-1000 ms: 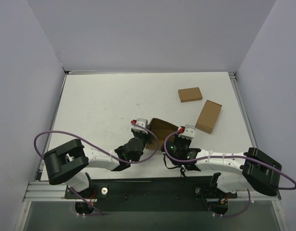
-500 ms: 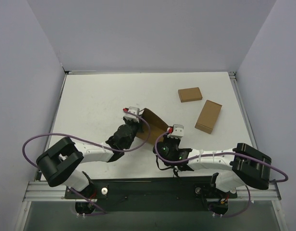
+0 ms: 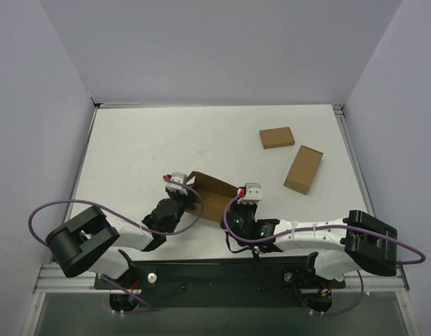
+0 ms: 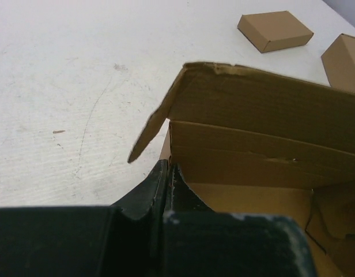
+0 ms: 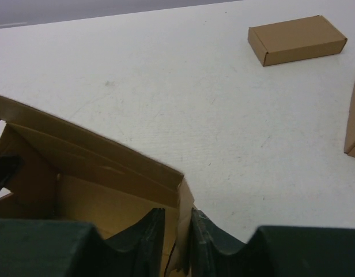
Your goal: Fold the paper box
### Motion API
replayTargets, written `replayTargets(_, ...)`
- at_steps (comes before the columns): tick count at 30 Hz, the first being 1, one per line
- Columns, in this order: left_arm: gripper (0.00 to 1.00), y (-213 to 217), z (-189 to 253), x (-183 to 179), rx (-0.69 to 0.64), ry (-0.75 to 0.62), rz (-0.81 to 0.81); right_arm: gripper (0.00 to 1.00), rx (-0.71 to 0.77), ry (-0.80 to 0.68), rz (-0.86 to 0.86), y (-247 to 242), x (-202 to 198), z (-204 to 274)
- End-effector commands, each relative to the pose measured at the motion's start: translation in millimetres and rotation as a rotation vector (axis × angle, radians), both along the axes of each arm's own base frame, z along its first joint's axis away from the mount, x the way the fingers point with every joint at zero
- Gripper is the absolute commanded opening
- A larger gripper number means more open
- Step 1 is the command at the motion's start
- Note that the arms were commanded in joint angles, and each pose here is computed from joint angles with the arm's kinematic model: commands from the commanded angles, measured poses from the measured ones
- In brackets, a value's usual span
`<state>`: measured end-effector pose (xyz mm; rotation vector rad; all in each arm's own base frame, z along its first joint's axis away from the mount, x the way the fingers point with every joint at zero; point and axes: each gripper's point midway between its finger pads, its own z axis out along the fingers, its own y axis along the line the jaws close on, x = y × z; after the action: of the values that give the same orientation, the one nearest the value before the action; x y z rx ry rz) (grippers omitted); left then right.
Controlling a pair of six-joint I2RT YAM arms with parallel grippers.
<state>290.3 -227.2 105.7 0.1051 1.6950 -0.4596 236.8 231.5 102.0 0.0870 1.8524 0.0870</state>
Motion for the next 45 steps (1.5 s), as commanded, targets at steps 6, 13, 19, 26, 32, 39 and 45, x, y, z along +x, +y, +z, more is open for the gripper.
replayTargets(6,0.00,-21.2,2.3,-38.0,0.050,-0.109,-0.132,0.48,0.063,0.023,0.119,7.7,-33.8,24.3)
replayTargets(13,0.00,-17.4,1.1,-44.7,0.088,-0.142,-0.089,0.62,-0.004,-0.016,0.170,-8.3,-67.0,53.7)
replayTargets(19,0.00,-20.4,-3.0,-50.1,0.112,-0.160,-0.083,0.67,-0.003,-0.046,0.121,-36.9,-70.7,66.8)
replayTargets(26,0.00,-13.4,-7.3,-55.0,0.127,-0.178,-0.088,0.70,-0.035,-0.093,0.208,-44.4,-71.2,125.0)
replayTargets(32,0.00,-11.1,-14.1,-60.9,0.135,-0.166,-0.118,0.68,-0.009,0.124,0.321,-24.2,-50.6,117.3)
replayTargets(39,0.00,-9.3,-25.3,-65.3,0.150,-0.131,-0.137,0.68,-0.013,0.251,0.511,33.7,-44.6,76.8)
replayTargets(45,0.00,-7.2,-27.5,-68.7,0.154,-0.117,-0.150,0.67,-0.072,0.260,0.564,44.8,-43.5,49.5)
